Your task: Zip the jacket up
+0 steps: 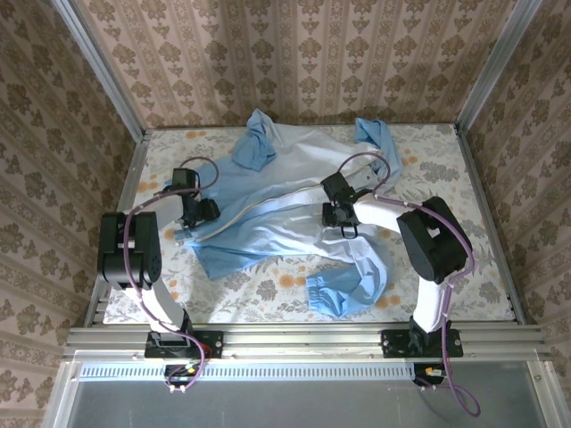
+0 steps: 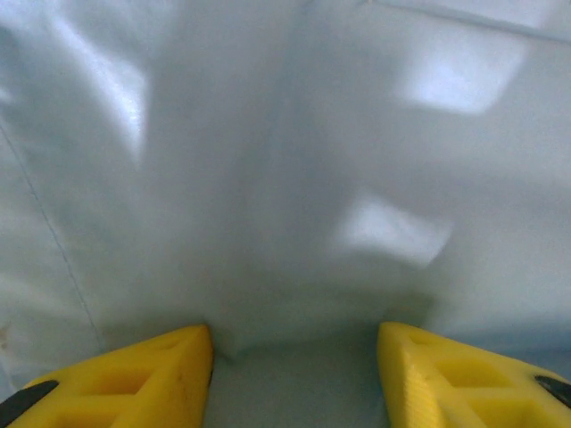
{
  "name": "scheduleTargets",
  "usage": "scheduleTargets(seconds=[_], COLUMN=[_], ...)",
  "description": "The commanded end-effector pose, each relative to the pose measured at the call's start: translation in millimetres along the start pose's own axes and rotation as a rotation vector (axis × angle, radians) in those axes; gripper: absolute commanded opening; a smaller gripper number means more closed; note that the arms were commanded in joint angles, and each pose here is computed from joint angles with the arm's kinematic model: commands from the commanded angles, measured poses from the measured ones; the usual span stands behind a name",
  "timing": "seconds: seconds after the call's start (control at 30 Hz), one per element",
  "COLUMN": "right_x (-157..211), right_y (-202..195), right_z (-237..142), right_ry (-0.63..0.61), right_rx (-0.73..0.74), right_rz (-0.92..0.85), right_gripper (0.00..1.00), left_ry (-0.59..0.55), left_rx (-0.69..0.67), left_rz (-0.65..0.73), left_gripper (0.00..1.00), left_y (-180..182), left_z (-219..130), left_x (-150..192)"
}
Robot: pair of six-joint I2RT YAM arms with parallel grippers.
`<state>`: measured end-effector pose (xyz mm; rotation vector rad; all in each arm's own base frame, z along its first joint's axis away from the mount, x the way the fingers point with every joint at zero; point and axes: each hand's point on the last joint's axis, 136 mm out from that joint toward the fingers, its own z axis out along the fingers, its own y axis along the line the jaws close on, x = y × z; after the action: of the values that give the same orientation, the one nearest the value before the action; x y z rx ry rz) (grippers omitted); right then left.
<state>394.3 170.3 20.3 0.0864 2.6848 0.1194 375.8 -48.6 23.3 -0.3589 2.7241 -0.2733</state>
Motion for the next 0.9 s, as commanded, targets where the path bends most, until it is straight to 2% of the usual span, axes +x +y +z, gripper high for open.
scheduleTargets(seconds=[0.0, 0.2, 0.33, 0.53, 0.73, 0.87], right_x=[3.2, -23.2, -41.7, -66.3, -80.2, -91.0], right_y=[-16.8, -26.3, -24.9, 6.3, 45.1, 66.8], right_z=[13.1, 30.8, 39.5, 44.8, 52.3, 40.4], right_ry=[0.094, 0.127, 0.131, 0.127, 0.146, 0.121], right_rx=[0.025, 0.019, -0.005, -0.117, -0.168, -0.169], right_rz=[0.041, 0.064, 0.062, 0.028, -0.048, -0.111], right_gripper=[0.38, 0.38, 0.34, 0.27, 0.26, 0.28], left_ry=[0.184, 0.24, 0.247, 0.228, 0.19, 0.178], left_rx=[-0.038, -0.068, -0.053, -0.042, 0.031, 0.051], left_rz=[-0.043, -0.006, 0.024, 0.068, 0.131, 0.224], left_gripper=[0.52, 0.52, 0.52, 0.5, 0.48, 0.48], left_y=[9.6, -4.4, -21.1, -41.9, -98.0, -141.5], left_z=[-3.7, -18.3, -24.9, -30.4, -27.0, -29.6], left_x=[66.0, 110.3, 142.2, 185.9, 209.7, 215.5])
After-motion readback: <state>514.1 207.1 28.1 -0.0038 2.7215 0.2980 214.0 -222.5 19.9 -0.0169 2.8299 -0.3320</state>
